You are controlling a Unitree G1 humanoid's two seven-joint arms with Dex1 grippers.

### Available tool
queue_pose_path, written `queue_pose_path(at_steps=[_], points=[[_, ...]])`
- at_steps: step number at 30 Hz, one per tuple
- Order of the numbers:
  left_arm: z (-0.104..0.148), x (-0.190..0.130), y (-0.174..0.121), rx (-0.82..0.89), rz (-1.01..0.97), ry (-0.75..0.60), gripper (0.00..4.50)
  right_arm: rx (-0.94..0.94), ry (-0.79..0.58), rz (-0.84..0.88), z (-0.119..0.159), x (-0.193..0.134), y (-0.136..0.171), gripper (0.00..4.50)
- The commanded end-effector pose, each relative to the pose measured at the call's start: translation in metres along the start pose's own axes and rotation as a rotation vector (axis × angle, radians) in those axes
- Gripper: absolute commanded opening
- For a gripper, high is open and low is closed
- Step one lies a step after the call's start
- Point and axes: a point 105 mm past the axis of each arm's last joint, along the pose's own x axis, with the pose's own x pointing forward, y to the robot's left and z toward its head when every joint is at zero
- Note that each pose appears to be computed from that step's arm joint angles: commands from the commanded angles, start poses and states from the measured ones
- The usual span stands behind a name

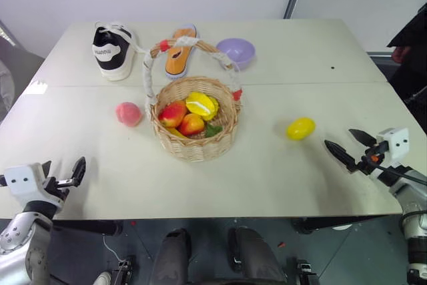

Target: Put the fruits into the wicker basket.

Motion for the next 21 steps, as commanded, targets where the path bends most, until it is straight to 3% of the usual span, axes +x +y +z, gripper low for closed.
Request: queue_pose_path(at_steps=[1,9,15,21], points=[[0.009,0.001,-0.002,0.012,-0.022,-0.017,4.50,-0.032,-0.059,-0.011,0.017,-0.001,0.000,4.46],[0.016,0.006,-0.011,-0.041,-0.062,-0.025,4.50,-0.047,-0.092,0.012,0.032,0.001,0.011,4.46],[0.045,0.037,-0.012,-0.030,0.049,-0.038,4.50,-0.026,-0.163,0.253,0.082,0.010,0.056,4.46],[0.074,0.065,-0.055,-0.088,-0.015,0.000,4.50,-0.053,-0.154,0.544,0.123,0.003,0.110,4.46]])
